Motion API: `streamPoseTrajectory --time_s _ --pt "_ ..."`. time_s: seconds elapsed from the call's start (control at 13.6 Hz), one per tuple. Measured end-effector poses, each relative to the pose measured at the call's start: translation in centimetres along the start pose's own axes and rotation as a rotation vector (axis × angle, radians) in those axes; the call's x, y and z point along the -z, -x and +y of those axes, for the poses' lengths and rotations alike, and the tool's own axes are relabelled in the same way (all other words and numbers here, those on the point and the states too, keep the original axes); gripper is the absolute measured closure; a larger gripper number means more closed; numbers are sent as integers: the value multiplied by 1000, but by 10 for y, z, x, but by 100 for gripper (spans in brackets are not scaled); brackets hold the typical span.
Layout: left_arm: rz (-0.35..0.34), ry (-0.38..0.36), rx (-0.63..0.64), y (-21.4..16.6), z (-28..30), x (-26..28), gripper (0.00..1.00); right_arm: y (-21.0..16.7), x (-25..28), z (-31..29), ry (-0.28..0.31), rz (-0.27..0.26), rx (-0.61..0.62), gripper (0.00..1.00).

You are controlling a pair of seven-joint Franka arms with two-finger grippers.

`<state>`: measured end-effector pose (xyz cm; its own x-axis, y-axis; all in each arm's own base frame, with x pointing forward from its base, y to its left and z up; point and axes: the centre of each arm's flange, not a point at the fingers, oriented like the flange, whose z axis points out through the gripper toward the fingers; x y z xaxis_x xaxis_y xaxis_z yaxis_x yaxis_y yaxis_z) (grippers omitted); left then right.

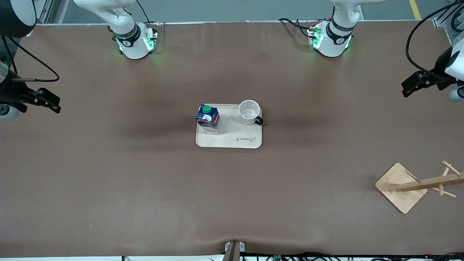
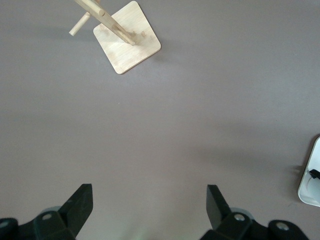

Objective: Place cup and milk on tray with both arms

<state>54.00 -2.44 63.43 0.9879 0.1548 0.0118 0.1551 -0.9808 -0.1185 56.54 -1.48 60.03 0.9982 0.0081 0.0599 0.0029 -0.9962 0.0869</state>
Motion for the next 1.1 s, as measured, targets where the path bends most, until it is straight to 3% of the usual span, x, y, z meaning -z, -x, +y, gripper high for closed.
streamPoseTrajectory --time_s 0.15,0.29,0.44,0.73,1.1 --pt "-1 0 0 0 0 -1 0 -2 12 15 -62 27 -49 0" --pt "-1 0 0 0 0 -1 0 6 38 33 -118 2 -89 0" --pt "-1 0 0 0 0 -1 0 14 70 36 -137 8 -90 0" --pt "-2 0 0 0 0 -1 0 10 56 41 -57 -45 -77 0" --pt "-4 -1 -1 0 0 -2 0 5 54 39 -49 -44 -64 0"
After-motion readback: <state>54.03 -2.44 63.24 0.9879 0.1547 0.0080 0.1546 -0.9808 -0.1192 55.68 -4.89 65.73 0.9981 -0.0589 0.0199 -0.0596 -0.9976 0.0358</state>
